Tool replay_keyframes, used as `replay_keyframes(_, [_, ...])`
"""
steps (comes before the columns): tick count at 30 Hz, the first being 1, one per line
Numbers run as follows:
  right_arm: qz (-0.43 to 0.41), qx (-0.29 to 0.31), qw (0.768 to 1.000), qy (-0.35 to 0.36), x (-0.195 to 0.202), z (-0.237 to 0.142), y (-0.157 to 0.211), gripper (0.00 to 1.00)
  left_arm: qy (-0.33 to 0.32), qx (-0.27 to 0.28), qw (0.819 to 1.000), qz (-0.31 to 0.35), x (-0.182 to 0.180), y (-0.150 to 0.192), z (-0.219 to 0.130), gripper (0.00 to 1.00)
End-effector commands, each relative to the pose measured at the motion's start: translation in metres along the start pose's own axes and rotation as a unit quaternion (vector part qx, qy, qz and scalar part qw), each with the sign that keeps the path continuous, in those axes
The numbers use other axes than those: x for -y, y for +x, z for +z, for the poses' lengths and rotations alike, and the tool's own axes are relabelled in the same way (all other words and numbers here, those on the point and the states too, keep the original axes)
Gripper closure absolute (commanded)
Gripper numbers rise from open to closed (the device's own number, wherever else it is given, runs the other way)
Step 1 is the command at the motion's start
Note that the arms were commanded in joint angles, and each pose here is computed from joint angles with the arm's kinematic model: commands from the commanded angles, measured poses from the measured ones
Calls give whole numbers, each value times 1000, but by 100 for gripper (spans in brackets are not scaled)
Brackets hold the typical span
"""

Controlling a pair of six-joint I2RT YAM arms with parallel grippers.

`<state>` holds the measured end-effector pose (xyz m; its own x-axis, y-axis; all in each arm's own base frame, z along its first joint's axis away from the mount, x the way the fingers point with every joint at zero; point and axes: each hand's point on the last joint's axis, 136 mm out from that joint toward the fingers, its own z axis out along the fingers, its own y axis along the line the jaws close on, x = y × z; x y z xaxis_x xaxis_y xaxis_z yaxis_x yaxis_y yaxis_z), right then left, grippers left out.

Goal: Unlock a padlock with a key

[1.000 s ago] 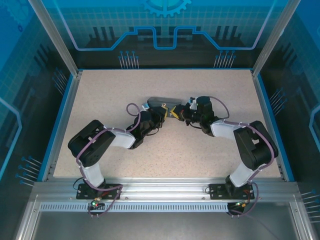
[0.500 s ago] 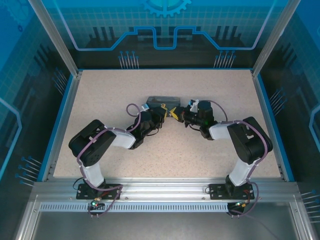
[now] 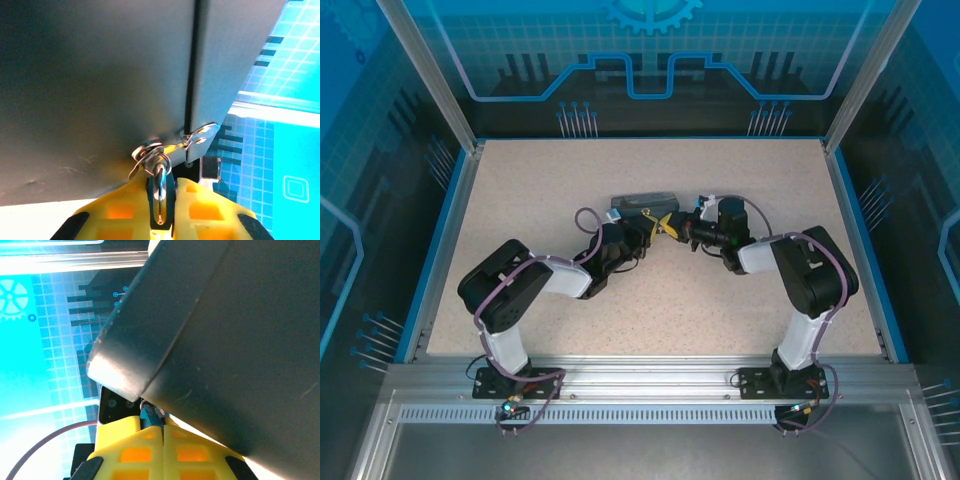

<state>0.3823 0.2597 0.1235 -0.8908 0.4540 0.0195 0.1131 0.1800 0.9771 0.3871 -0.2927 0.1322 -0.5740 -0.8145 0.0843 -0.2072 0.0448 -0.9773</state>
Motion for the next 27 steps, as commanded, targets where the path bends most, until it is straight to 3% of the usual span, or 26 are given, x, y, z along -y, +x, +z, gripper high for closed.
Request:
replay_keyframes(1, [-16,13,1000,0,-2,10,-12,100,126,-145,981,11,77,73,-18,100])
replay_keyframes(10, [-24,9,1000,-2,-22,11,1,100,114,-134,984,10,69,69,-16,100])
replay_keyframes(19, [-7,12,1000,12,-11,11,-5,99,86,-112,990,18,49,60,-13,100])
replay_keyframes(27, [-5,23,1000,14,-11,3,-11,61,71,-96,993,21,34,54,-10,100])
